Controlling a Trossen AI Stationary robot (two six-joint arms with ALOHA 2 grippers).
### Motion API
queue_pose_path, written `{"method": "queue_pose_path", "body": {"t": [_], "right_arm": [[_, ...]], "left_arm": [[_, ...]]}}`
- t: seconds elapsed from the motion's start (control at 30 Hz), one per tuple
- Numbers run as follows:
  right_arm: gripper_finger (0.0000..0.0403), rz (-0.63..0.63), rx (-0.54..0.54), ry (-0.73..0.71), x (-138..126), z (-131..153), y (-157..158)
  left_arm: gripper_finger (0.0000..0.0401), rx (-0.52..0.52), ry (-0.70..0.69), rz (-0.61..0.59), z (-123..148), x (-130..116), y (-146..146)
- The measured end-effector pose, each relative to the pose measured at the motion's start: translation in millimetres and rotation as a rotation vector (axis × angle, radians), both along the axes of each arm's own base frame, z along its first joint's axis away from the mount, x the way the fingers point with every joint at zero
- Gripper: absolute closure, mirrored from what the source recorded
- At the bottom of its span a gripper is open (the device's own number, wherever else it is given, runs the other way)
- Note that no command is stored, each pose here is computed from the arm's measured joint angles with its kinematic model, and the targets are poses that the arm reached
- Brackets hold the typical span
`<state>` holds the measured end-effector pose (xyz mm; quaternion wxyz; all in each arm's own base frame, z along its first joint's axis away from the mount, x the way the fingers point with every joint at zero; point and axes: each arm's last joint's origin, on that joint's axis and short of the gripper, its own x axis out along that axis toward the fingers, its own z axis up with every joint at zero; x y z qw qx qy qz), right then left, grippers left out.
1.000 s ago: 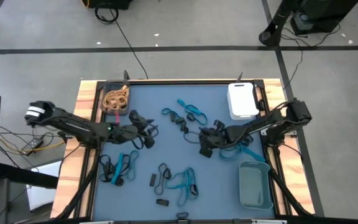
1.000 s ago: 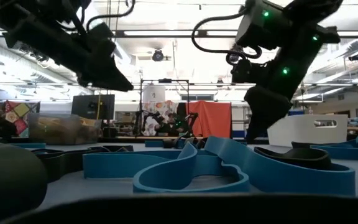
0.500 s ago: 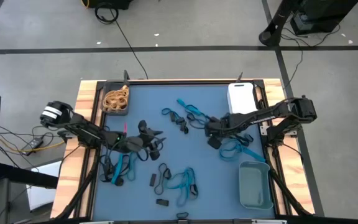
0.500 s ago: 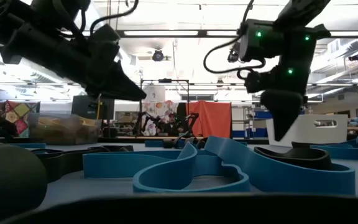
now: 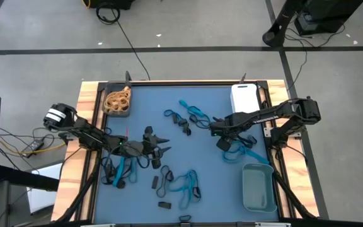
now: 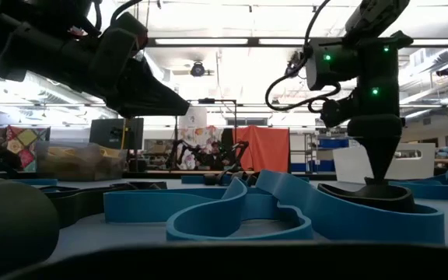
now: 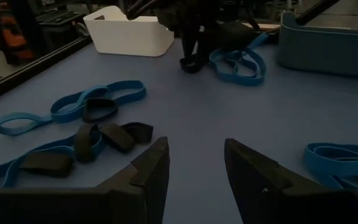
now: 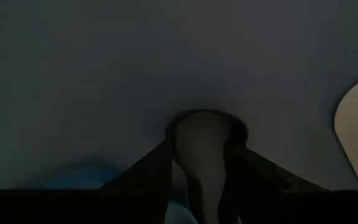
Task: Sort rubber bands into baskets
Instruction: Put the black rubber band into the white bin
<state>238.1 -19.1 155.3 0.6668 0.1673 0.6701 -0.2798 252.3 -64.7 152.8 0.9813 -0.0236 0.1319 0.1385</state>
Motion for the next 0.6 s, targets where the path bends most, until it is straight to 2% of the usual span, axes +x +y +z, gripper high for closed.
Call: {"method": "queue_pose_path", "body": {"t": [0.2, 0.27, 0.47, 0.6], "right_arm": [[0.0278, -0.019, 0.022, -0.069, 5.9, -1.3, 0.4], [0.0302, -0.015, 0.05, -0.1, 7.6, -3.7, 1.1], [0.0385, -0.046, 0.053, -0.076, 2.6, -7.8, 0.8], [0.0393, -0.039, 0.062, -0.086, 3.2, -8.5, 0.8]], "left_arm": [[0.0243, 0.0, 0.001, 0.0, -0.1, 0.0, 0.0], [0.0243, 0.0, 0.001, 0.0, -0.1, 0.0, 0.0], [0.0243, -0.004, 0.004, 0.002, -0.5, -0.2, 0.1], [0.0243, -0.002, 0.007, 0.003, -0.8, -0.2, 0.2]]}}
